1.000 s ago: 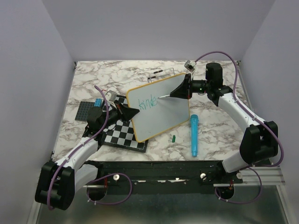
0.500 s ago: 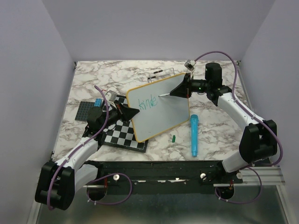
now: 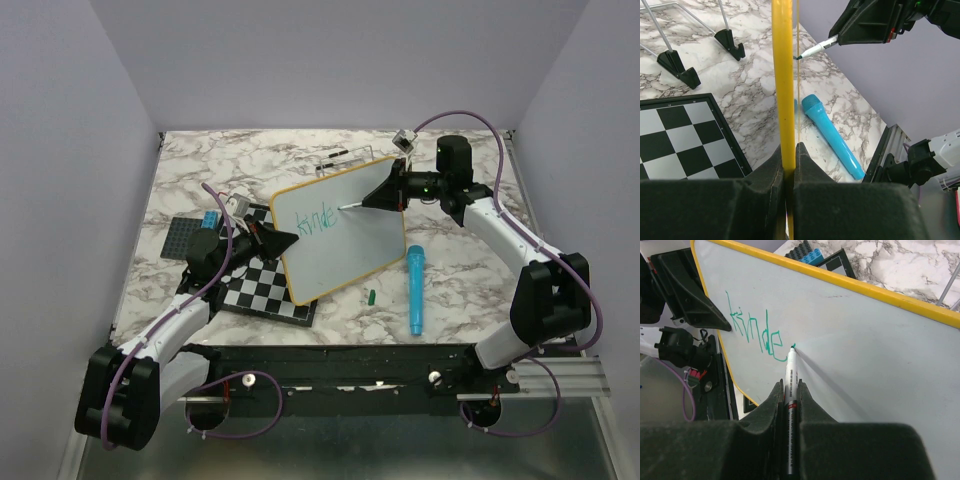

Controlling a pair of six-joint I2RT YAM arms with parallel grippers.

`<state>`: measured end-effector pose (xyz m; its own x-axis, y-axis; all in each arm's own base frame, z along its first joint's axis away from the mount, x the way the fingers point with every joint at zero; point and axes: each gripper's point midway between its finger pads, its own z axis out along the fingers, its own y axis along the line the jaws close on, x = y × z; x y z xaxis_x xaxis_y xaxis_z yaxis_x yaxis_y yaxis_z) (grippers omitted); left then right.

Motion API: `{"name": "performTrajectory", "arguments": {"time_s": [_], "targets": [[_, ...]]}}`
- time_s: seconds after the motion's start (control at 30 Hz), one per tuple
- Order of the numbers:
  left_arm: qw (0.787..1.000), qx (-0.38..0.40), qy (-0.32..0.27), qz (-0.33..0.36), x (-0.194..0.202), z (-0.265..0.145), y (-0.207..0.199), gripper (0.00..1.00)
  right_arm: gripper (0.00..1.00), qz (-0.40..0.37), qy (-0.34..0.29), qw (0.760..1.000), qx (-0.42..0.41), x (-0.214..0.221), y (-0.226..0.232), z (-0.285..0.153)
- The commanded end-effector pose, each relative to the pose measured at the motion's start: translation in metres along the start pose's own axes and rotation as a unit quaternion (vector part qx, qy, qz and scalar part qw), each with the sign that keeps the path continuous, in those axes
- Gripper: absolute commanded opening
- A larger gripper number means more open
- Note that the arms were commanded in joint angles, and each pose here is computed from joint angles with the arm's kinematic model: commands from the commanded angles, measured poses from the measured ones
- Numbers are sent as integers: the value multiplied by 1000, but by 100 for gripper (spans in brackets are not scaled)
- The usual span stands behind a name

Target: Write a sentence on the whiteboard

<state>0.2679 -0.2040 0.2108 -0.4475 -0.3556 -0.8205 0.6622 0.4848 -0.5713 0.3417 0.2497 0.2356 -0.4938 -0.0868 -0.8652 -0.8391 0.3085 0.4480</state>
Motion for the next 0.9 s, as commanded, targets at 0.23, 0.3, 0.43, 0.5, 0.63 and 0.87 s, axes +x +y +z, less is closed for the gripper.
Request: {"name": "performTrajectory", "arguments": {"time_s": [0.23,0.3,0.43,0.5,0.63,0.87], "targets": [[998,40,-20,47,-16,1,-20,0,1,6,19,1000,-18,7,0,7],[998,41,-20,48,-16,1,-20,0,1,5,23,1000,-18,9,0,7],[998,40,-20,48,-16,1,-20,0,1,7,31,999,-7,14,-4,6],[998,40,-21,48,-17,1,-20,0,1,5,30,1000,9,15,-7,4],[998,41,-21,49,-17,1,-21,0,1,0,23,999,29,10,-10,-1],[998,40,-20,48,-17,1,-20,0,1,3,22,999,44,12,-16,-6]]}}
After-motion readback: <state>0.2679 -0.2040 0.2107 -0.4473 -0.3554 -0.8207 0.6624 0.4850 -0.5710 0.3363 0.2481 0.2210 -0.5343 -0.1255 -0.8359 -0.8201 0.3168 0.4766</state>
